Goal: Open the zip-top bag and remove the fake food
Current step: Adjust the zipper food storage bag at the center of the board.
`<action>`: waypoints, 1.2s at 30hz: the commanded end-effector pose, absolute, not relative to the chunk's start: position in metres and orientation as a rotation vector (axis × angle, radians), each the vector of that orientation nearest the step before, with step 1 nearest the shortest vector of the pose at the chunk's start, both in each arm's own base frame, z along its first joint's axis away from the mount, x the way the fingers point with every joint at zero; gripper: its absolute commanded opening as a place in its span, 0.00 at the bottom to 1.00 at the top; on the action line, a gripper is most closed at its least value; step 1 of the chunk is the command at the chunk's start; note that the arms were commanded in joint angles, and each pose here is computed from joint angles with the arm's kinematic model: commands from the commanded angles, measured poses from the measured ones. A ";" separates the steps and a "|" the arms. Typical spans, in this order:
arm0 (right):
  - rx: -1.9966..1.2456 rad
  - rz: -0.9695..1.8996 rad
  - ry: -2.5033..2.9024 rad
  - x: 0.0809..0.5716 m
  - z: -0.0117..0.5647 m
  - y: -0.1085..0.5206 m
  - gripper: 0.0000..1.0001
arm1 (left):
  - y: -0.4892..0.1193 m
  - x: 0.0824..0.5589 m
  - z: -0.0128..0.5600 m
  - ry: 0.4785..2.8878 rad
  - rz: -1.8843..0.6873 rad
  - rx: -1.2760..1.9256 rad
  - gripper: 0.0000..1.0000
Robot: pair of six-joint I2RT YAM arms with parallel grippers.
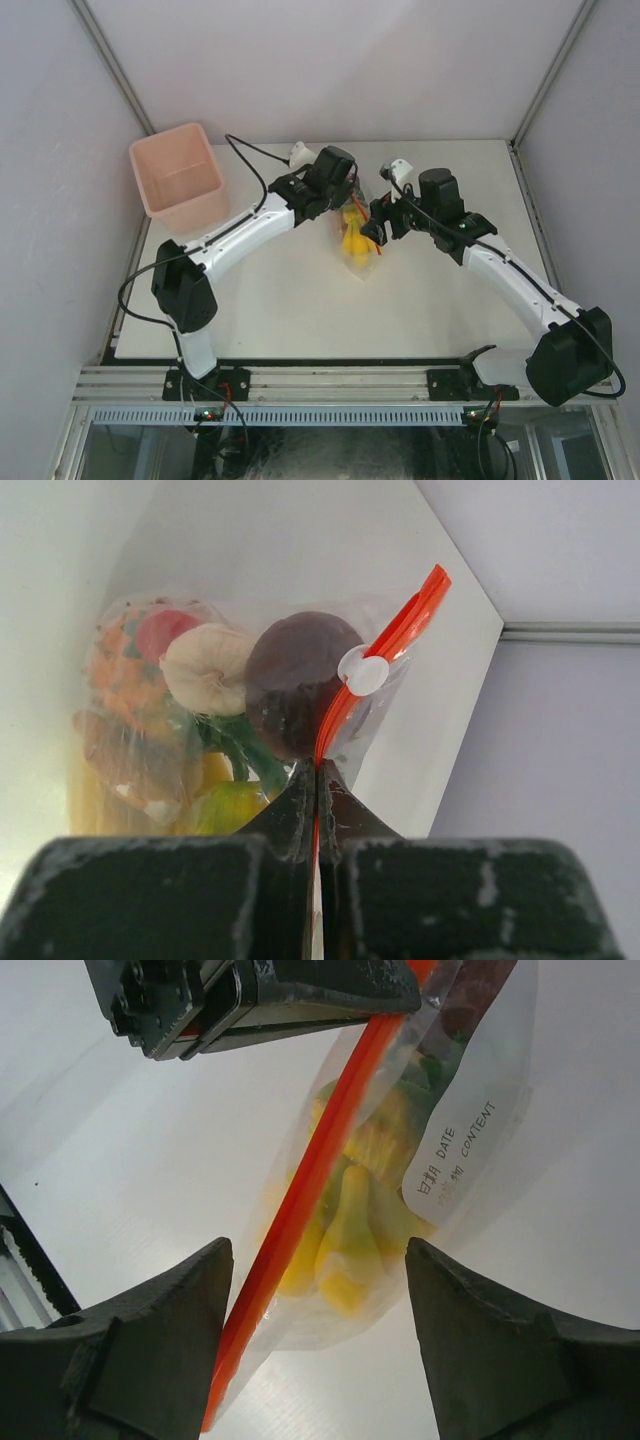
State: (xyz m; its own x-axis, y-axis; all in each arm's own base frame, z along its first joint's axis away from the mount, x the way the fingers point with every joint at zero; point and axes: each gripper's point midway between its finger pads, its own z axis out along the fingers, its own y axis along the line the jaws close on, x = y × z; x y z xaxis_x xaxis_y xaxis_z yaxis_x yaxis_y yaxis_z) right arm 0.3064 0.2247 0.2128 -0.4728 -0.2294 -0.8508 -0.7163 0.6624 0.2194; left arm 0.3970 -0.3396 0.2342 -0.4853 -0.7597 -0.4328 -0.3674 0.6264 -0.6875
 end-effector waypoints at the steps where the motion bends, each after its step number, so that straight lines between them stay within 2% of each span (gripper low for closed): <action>1: -0.778 0.650 1.885 0.315 0.237 0.229 0.66 | -0.352 0.400 0.246 2.117 -0.786 -0.923 0.00; 5: -0.801 0.559 1.896 0.322 0.227 0.226 0.49 | -0.356 0.402 0.239 2.143 -0.846 -0.924 0.00; 10: -0.830 0.439 1.880 0.329 0.229 0.213 0.07 | -0.351 0.401 0.252 2.101 -0.872 -0.883 0.03; 12: -0.845 0.420 1.877 0.331 0.230 0.208 0.02 | -0.349 0.401 0.261 2.070 -0.892 -0.862 0.11; 16: -0.905 0.534 1.867 0.323 0.235 0.206 0.00 | -0.334 0.399 0.277 2.027 -0.893 -0.801 0.35; 20: -1.010 0.660 1.812 0.312 0.248 0.203 0.00 | -0.302 0.394 0.293 1.878 -0.917 -0.677 0.58; 21: -1.032 0.679 1.795 0.310 0.251 0.202 0.00 | -0.288 0.391 0.282 1.851 -0.892 -0.610 0.65; 23: -1.069 0.701 1.772 0.308 0.256 0.200 0.00 | -0.276 0.381 0.310 1.688 -0.970 -0.437 0.71; 24: -1.101 0.717 1.747 0.306 0.259 0.200 0.00 | -0.264 0.374 0.298 1.655 -0.937 -0.325 0.76; 28: -1.232 0.745 1.651 0.296 0.266 0.198 0.00 | -0.243 0.334 0.320 1.358 -0.941 0.106 0.85; 33: -1.344 0.773 1.544 0.288 0.272 0.191 0.00 | -0.239 0.294 0.293 1.155 -0.862 0.543 0.85; 36: -1.370 0.792 1.517 0.288 0.272 0.186 0.00 | -0.242 0.280 0.281 1.053 -0.837 0.656 0.83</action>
